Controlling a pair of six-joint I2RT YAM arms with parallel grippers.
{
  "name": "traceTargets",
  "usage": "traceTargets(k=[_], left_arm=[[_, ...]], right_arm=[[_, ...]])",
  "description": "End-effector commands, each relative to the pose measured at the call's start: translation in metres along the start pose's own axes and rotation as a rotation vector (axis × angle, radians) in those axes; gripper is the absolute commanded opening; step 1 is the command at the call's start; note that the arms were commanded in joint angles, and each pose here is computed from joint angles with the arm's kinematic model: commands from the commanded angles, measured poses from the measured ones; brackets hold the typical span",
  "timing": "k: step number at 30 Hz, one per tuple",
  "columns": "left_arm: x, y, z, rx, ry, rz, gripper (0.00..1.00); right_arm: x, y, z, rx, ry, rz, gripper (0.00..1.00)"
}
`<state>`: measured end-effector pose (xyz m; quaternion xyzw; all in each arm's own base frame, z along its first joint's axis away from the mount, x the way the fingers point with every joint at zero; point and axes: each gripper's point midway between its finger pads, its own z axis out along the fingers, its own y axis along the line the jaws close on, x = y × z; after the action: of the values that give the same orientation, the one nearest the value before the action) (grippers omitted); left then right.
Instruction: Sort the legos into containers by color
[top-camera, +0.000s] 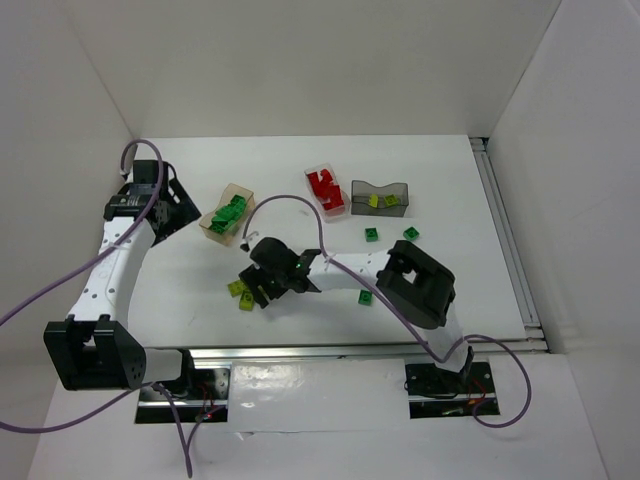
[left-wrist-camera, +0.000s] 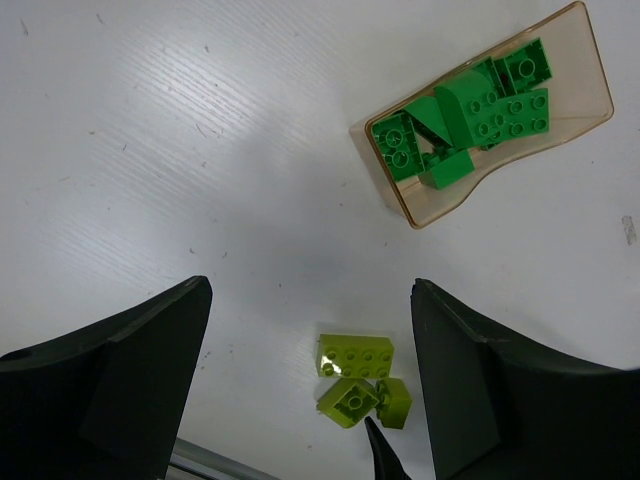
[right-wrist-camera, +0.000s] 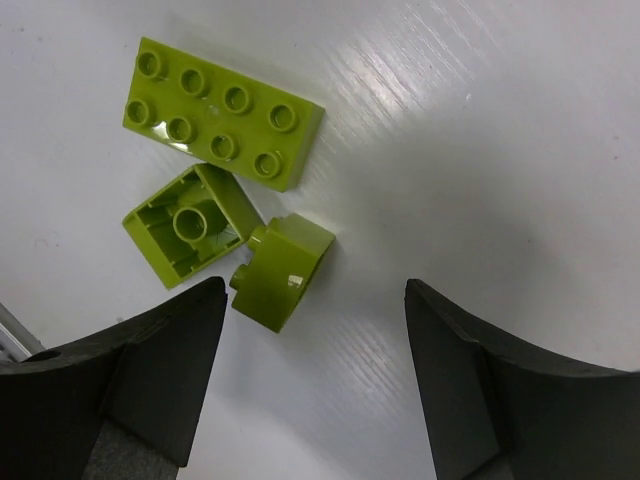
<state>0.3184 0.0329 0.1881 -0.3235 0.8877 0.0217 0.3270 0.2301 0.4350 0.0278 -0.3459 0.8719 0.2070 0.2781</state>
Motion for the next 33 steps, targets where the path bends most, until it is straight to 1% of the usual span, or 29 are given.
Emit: traceTargets(k=[1, 2, 5, 6, 8, 9, 10, 11, 13, 15, 18, 19, 20, 21, 22, 23, 24, 25, 26, 28, 29, 32, 33], left_arm=[[-0.005, -0.001, -0.007, 0.03, -0.025, 0.021, 0.9], [-0.002, 0.0, -0.008, 0.029, -0.024, 0.021, 0.9], [-0.001, 0.0, -0.006, 0.029, -0.024, 0.021, 0.9], [-0.001, 0.0, -0.006, 0.029, -0.024, 0.021, 0.9], [-0.001, 0.0, -0.006, 0.029, -0.024, 0.021, 0.89], [-0.001, 0.0, -0.006, 0.029, -0.024, 0.021, 0.89], [-0.001, 0.001, -0.006, 0.029, -0.024, 0.03, 0.89], [-0.002, 0.001, -0.008, 0.033, -0.032, 0.028, 0.89], [-0.002, 0.001, -0.008, 0.033, -0.032, 0.028, 0.89], [-0.002, 0.001, -0.008, 0.033, -0.032, 0.028, 0.89], [-0.002, 0.001, -0.008, 0.033, -0.032, 0.038, 0.89], [-0.002, 0.001, -0.008, 0.033, -0.032, 0.038, 0.89], [0.001, 0.0, -0.006, 0.043, -0.024, 0.038, 0.89], [-0.002, -0.002, -0.006, 0.048, -0.033, 0.036, 0.89], [0.003, -0.002, -0.004, 0.054, -0.019, 0.038, 0.89], [0.003, -0.002, -0.004, 0.054, -0.019, 0.038, 0.88], [0.003, -0.002, -0.004, 0.054, -0.019, 0.038, 0.88], [0.003, -0.002, -0.004, 0.054, -0.019, 0.038, 0.88], [0.003, -0.002, -0.004, 0.054, -0.02, 0.047, 0.88], [0.003, -0.002, -0.004, 0.054, -0.02, 0.047, 0.88], [0.003, -0.002, -0.004, 0.054, -0.02, 0.047, 0.88], [0.003, -0.002, -0.004, 0.054, -0.02, 0.047, 0.88], [0.003, -0.002, -0.004, 0.054, -0.02, 0.047, 0.88]], right_arm=[[-0.015, 0.007, 0.008, -0.022, -0.03, -0.017, 0.79], [-0.016, 0.004, 0.009, -0.006, -0.035, -0.017, 0.79], [-0.021, -0.001, 0.013, 0.037, -0.04, 0.004, 0.75], [-0.032, 0.0, 0.012, 0.039, -0.065, 0.005, 0.71], [-0.027, -0.003, 0.018, 0.058, -0.043, 0.013, 0.64], [-0.035, -0.003, 0.017, 0.07, -0.061, 0.014, 0.61], [-0.033, -0.007, 0.016, 0.087, -0.055, 0.004, 0.56], [-0.036, -0.011, 0.012, 0.114, -0.065, 0.005, 0.48], [-0.049, -0.015, -0.002, 0.139, -0.099, -0.001, 0.4], [-0.057, -0.033, -0.015, 0.196, -0.119, 0.017, 0.39], [-0.075, -0.08, -0.049, 0.287, -0.199, 0.125, 0.39], [-0.076, -0.11, -0.068, 0.339, -0.235, 0.185, 0.39], [-0.082, -0.129, -0.078, 0.381, -0.289, 0.247, 0.39], [-0.082, -0.148, -0.088, 0.42, -0.313, 0.294, 0.39], [-0.071, -0.168, -0.094, 0.464, -0.309, 0.337, 0.39], [-0.078, -0.199, -0.112, 0.514, -0.361, 0.417, 0.39], [-0.077, -0.218, -0.123, 0.566, -0.381, 0.457, 0.39], [-0.073, -0.235, -0.13, 0.604, -0.392, 0.493, 0.39], [-0.069, -0.264, -0.14, 0.661, -0.401, 0.536, 0.39], [-0.072, -0.291, -0.155, 0.713, -0.428, 0.59, 0.39], [-0.065, -0.315, -0.158, 0.756, -0.422, 0.625, 0.39], [-0.065, -0.348, -0.17, 0.818, -0.433, 0.671, 0.39], [-0.058, -0.365, -0.171, 0.848, -0.424, 0.695, 0.39]])
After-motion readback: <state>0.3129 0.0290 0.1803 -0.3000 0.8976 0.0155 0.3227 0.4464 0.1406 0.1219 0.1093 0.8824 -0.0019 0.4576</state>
